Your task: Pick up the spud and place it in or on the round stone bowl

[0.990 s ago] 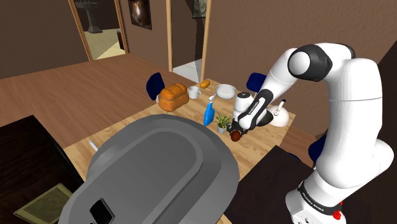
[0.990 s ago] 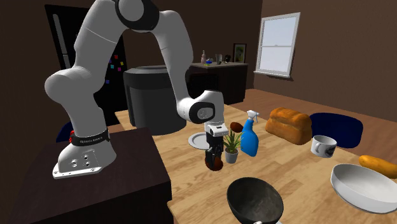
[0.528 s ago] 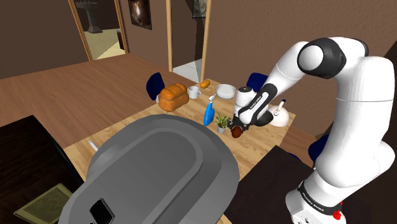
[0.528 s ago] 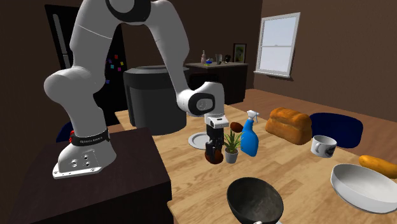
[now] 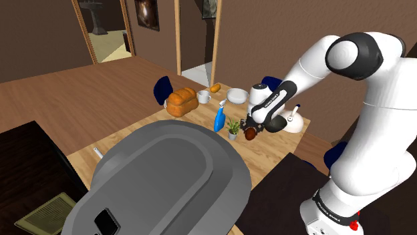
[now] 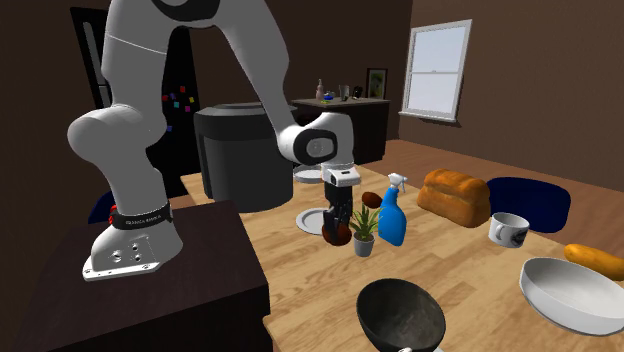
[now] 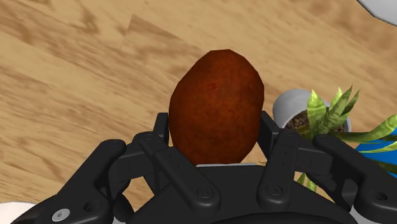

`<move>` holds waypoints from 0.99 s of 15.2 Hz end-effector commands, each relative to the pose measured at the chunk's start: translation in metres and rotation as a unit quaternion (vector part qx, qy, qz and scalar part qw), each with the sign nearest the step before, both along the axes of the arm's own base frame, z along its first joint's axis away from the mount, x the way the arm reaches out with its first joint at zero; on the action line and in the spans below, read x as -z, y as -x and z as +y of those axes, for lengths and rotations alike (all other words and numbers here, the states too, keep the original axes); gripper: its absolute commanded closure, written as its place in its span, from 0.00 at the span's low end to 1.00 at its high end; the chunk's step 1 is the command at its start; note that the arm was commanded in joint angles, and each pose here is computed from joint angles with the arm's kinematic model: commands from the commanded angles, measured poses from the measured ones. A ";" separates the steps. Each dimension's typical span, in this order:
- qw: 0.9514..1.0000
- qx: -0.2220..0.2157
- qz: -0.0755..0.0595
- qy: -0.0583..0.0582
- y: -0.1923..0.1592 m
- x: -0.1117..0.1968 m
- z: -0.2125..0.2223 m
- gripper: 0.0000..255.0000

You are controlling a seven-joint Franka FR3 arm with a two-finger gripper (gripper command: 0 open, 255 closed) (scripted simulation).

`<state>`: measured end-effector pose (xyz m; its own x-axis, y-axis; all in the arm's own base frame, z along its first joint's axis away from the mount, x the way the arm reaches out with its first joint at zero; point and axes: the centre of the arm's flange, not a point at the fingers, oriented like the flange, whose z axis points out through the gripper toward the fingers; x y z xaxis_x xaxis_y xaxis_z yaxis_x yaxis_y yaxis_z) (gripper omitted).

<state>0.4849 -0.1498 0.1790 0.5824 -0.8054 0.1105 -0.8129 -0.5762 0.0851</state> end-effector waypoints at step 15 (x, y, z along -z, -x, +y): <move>1.000 0.000 0.000 0.000 0.000 -0.085 0.000 1.00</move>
<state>0.4848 -0.1482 0.2575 0.5824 -0.8054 0.1105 -0.8129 -0.5761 0.0852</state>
